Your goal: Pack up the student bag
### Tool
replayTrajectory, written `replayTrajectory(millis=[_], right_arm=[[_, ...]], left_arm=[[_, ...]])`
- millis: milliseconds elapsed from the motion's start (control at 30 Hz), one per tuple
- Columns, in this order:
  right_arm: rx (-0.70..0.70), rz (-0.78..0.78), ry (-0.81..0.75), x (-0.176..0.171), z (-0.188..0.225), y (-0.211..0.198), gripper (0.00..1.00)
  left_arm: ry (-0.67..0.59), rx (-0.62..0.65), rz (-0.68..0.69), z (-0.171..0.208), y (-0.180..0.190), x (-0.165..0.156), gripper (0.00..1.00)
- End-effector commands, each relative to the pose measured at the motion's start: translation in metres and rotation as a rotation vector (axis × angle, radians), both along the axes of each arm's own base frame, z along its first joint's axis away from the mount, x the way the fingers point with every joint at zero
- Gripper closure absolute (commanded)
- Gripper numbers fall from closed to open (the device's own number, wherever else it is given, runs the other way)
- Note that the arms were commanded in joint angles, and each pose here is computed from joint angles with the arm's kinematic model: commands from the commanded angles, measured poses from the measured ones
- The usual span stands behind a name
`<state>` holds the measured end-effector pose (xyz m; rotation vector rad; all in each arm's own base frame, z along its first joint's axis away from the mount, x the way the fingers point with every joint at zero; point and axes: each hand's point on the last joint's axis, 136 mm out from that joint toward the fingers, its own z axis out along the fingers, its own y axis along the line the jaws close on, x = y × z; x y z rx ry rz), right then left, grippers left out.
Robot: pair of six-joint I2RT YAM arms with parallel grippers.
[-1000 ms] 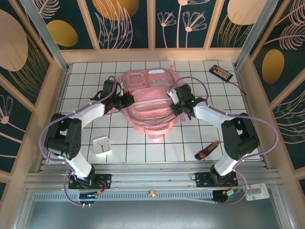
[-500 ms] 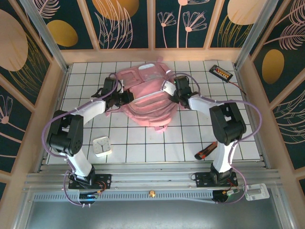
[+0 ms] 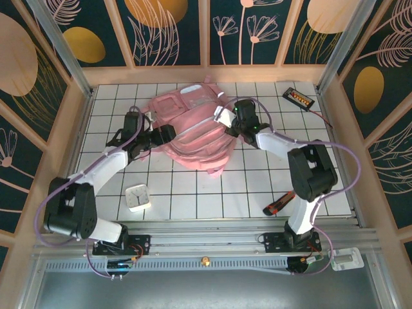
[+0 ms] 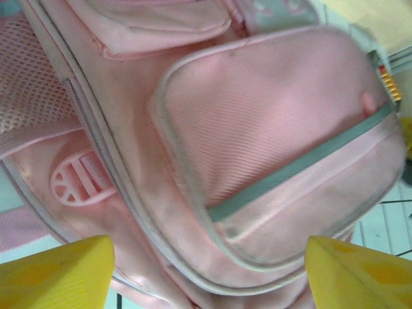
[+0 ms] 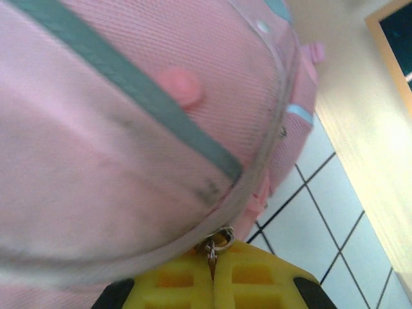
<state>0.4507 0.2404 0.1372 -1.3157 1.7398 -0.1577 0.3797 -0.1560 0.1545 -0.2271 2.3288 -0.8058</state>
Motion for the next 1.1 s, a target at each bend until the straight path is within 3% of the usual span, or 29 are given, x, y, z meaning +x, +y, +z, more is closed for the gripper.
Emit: replayTrajectory(millis=[0,133,333,400,433,500,533,567,600,633,833,967,1067], right_arm=[[0.099,0.117,0.011,-0.042,0.024,0.030,1.00],[0.101,0.079,0.034,-0.044,0.015,0.021,1.00],[0.099,-0.167,0.052,0.007,0.014,-0.021,0.95],[0.100,-0.235,0.058,0.020,0.014,-0.035,0.81],[0.095,-0.271,0.048,0.026,0.015,-0.040,0.65],[0.103,-0.276,0.063,0.024,0.017,-0.039,0.45],[0.135,-0.257,0.078,0.020,0.022,-0.035,0.27],[0.172,-0.246,0.091,0.014,0.028,-0.031,0.02],[0.205,-0.257,0.091,0.010,0.036,-0.033,0.01],[0.262,-0.249,0.102,0.003,0.047,-0.031,0.01],[0.611,-0.331,0.092,-0.031,0.113,-0.067,0.01],[0.890,-0.474,0.043,-0.048,0.142,-0.137,0.01],[1.024,-0.624,0.002,-0.061,0.139,-0.201,0.01]], left_arm=[[0.037,0.000,0.019,-0.007,0.001,-0.017,0.20],[0.041,-0.023,0.010,-0.010,-0.008,-0.025,0.21],[0.065,-0.044,-0.015,-0.020,-0.023,-0.028,0.23],[0.072,-0.049,-0.008,-0.026,-0.022,-0.029,0.22],[0.077,-0.056,-0.007,-0.028,-0.023,-0.030,0.22],[0.070,-0.073,-0.005,-0.026,-0.024,-0.030,0.21],[0.058,-0.079,-0.004,-0.022,-0.024,-0.030,0.20],[0.039,-0.079,-0.001,-0.016,-0.023,-0.029,0.19],[0.021,-0.073,0.002,-0.010,-0.021,-0.028,0.14],[-0.002,-0.062,0.008,-0.002,-0.018,-0.027,0.02],[-0.159,-0.010,0.067,0.041,0.002,-0.028,0.01],[-0.261,0.045,0.172,0.060,0.028,-0.030,0.02],[-0.358,0.111,0.254,0.072,0.051,-0.036,0.01]])
